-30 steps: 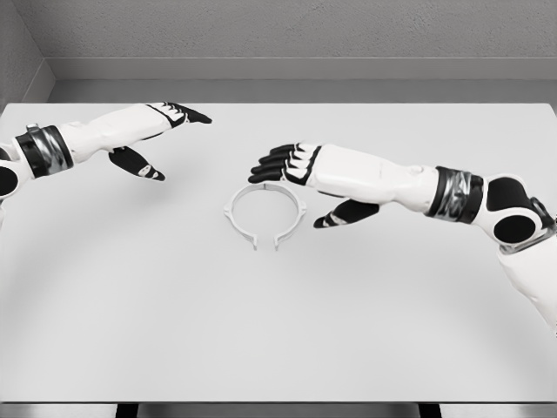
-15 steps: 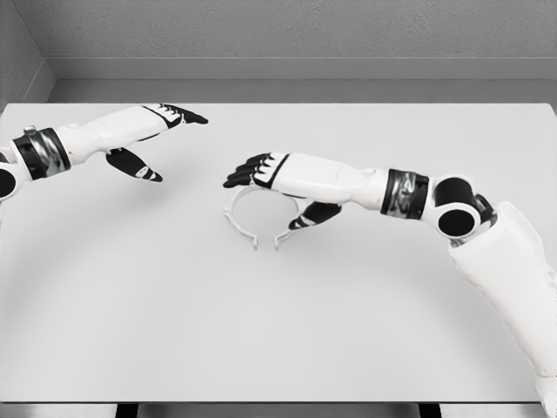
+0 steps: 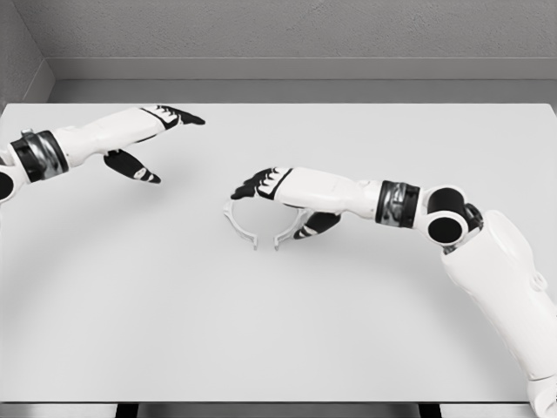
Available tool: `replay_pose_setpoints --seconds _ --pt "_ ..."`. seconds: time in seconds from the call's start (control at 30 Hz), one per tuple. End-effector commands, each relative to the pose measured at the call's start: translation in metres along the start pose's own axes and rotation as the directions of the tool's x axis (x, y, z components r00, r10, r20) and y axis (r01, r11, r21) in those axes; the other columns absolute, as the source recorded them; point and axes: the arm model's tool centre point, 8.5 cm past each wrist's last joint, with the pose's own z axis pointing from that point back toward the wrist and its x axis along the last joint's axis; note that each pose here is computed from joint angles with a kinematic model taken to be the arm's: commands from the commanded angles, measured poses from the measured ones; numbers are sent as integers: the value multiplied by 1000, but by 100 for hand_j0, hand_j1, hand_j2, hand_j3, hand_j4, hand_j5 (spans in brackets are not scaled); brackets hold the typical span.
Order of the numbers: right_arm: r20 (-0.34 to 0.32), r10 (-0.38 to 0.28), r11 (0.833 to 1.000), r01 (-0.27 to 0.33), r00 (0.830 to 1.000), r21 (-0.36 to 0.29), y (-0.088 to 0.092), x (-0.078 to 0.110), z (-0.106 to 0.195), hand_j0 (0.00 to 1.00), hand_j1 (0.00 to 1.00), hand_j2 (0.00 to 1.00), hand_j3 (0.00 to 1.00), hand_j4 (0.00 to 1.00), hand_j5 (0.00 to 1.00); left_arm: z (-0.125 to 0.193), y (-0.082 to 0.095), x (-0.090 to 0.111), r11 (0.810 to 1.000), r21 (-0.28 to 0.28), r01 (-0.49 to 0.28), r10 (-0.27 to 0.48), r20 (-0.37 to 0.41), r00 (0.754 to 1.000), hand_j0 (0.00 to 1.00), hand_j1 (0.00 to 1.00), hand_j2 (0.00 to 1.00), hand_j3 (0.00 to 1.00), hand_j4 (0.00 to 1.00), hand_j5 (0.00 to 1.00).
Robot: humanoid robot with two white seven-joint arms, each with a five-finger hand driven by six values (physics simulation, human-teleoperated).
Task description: Assemble PVC drainage pipe clamps
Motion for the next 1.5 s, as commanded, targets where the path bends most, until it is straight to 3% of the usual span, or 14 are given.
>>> replay_pose_setpoints --seconds 0.0,0.53,1.47 --pt "-18 -14 1000 14 1000 18 9 -5 -6 100 100 100 100 100 100 2 3 -1 1000 11 -5 5 -4 1000 100 100 100 100 100 100" --pt "-17 -12 998 13 1000 67 21 -5 -17 100 100 100 100 100 100 12 5 -10 999 25 -22 23 -28 999 100 100 100 100 100 100" --pt "29 17 998 -18 999 65 8 6 -35 100 100 100 100 100 100 13 5 -11 999 26 -23 24 -30 999 100 100 100 100 100 100"
